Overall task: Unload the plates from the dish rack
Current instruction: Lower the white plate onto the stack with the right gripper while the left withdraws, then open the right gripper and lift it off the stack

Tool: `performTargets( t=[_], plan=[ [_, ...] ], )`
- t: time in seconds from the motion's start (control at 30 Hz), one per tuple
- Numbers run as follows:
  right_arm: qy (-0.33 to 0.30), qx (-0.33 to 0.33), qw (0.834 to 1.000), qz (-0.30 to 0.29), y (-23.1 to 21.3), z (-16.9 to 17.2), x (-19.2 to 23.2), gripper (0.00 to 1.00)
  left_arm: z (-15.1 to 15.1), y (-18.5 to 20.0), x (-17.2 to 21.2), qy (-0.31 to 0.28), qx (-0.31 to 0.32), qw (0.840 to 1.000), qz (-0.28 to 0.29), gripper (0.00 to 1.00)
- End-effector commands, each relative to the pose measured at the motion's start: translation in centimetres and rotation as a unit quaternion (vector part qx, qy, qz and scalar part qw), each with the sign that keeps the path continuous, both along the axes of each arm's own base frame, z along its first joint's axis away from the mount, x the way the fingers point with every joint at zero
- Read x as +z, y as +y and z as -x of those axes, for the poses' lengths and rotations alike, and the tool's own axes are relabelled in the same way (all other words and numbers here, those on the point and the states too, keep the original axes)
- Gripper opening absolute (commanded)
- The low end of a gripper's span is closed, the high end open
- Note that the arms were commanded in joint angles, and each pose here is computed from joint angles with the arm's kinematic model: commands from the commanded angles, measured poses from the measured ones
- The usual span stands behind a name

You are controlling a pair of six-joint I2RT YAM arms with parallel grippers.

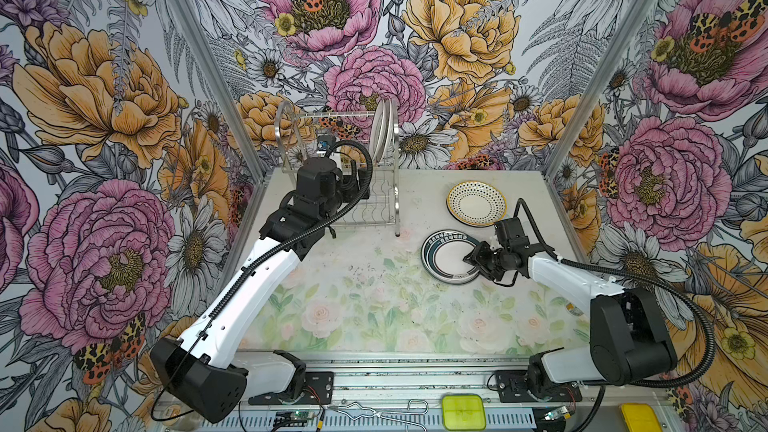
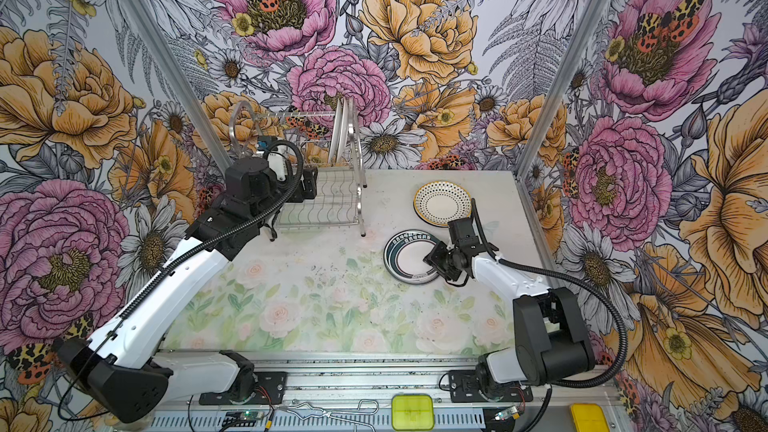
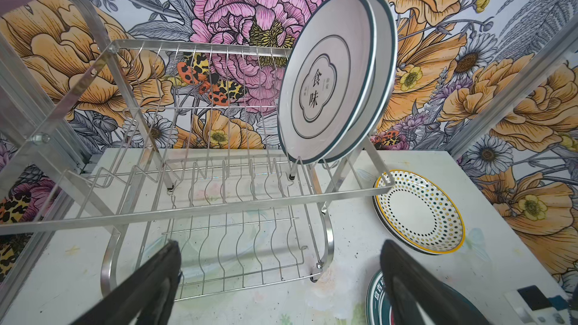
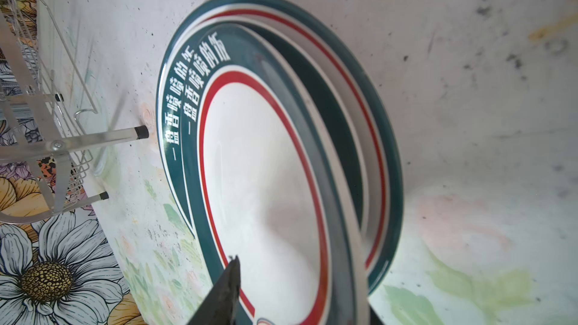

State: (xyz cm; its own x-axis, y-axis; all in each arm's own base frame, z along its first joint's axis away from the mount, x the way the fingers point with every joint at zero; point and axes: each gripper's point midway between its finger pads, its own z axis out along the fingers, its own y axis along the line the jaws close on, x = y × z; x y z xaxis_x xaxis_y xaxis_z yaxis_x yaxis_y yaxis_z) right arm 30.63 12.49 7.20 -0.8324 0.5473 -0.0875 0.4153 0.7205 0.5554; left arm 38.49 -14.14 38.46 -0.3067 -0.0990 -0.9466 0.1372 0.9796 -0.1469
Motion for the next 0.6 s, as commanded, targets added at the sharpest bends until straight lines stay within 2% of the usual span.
performTargets(
  t=[0.0,0.1,0.33,0.57],
  plan=[
    [0.000,-0.009,1.000,0.023,-0.6,0.1,0.3,0.51,-0.4,-0.3,0.3,-0.005,-0.011,1.000,-0.001,0.99],
    [0.006,-0.010,0.999,0.037,-0.9,0.2,0.1,0.55,-0.6,-0.3,0.1,-0.003,-0.010,1.000,-0.003,0.99],
    [0.014,0.006,0.996,0.086,-1.0,0.1,0.2,0.59,-0.7,-0.4,0.0,-0.001,-0.011,1.000,-0.003,0.99],
    [0.016,0.015,0.995,0.093,-0.2,-0.6,0.5,0.63,-1.1,-0.4,-0.8,0.015,-0.006,1.000,-0.007,0.99]
  ],
)
